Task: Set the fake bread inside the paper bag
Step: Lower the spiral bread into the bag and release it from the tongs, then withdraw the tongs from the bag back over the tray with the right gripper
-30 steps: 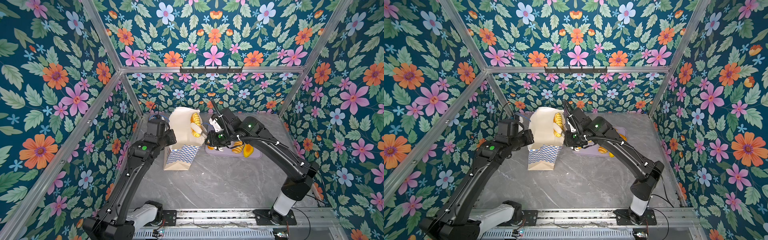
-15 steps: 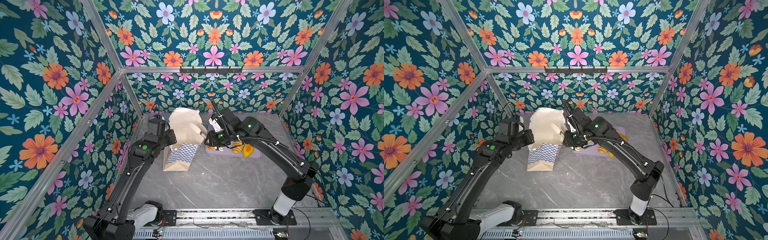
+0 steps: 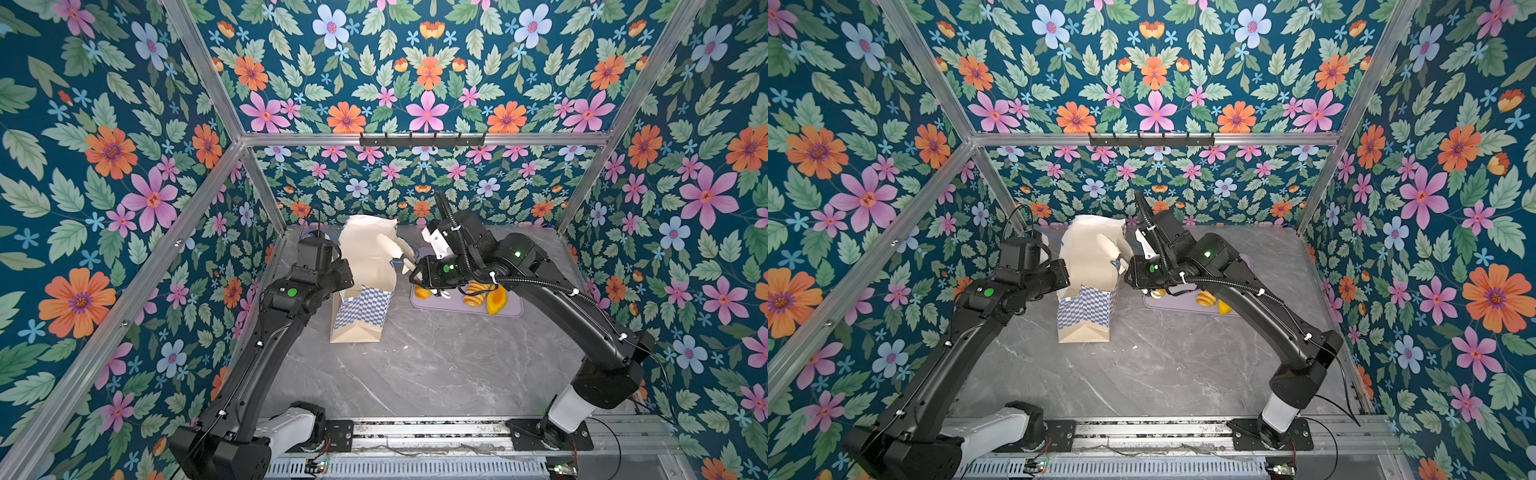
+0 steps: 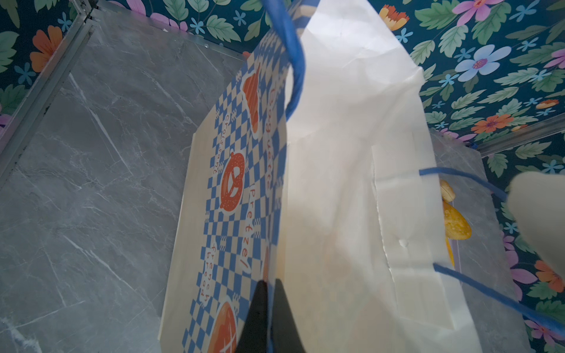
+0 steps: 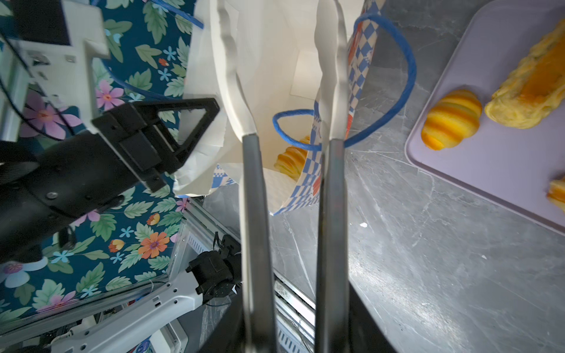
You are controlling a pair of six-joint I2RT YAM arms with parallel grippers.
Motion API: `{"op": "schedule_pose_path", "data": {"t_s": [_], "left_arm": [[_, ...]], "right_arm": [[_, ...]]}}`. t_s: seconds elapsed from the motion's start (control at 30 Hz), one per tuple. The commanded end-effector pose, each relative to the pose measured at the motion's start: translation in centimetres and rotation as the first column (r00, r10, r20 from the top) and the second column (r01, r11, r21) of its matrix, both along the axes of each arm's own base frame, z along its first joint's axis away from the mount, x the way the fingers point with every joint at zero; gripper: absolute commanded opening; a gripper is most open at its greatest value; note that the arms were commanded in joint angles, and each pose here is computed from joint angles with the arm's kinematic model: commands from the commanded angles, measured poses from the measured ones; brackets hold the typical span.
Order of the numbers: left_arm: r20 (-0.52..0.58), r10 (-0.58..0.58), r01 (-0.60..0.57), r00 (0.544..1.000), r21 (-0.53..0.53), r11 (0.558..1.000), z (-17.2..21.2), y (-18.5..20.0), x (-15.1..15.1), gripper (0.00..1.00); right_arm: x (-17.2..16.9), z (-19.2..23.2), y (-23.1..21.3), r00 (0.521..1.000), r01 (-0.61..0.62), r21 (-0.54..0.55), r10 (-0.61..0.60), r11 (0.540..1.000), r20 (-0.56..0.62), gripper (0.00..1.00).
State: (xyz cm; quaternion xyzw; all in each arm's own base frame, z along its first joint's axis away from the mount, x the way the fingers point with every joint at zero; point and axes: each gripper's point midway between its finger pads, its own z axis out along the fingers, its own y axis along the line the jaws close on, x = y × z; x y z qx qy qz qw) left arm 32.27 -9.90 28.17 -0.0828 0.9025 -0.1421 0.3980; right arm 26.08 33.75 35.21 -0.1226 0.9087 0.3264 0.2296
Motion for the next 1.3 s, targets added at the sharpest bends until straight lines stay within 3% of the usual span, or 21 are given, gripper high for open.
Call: {"op": "schedule_pose_path", "data": {"t_s": [0.0, 0.4, 0.63, 0.97, 1.27], "left_arm": [[0.006, -0.002, 0.002, 1.0, 0.007, 1.0, 0.0, 0.0, 0.2, 0.03], [0.007, -0.008, 0.008, 1.0, 0.002, 1.0, 0.1, -0.1, 0.3, 0.03], [0.011, -0.007, 0.007, 1.0, -0.001, 1.0, 0.2, -0.2, 0.4, 0.03], [0.016, -0.01, 0.01, 1.0, -0.003, 1.0, 0.4, -0.3, 0.6, 0.04], [0.01, -0.013, 0.013, 1.0, -0.003, 1.0, -0.1, -0.4, 0.8, 0.04]], "right_arm": [[-0.3, 3.3, -0.1, 0.997, -0.009, 0.09, 0.002, 0.996, 0.072, 0.4], [-0.5, 7.4, -1.7, 0.978, -0.003, 0.168, -0.033, 0.986, 0.206, 0.4], [0.0, 6.9, -6.3, 0.967, 0.109, 0.123, -0.134, 0.986, 0.219, 0.39], [0.7, -1.9, -18.1, 0.917, 0.397, -0.009, -0.396, 0.918, 0.047, 0.39], [-0.5, -11.6, -24.5, 0.839, 0.51, -0.19, -0.534, 0.839, -0.105, 0.38]]}}
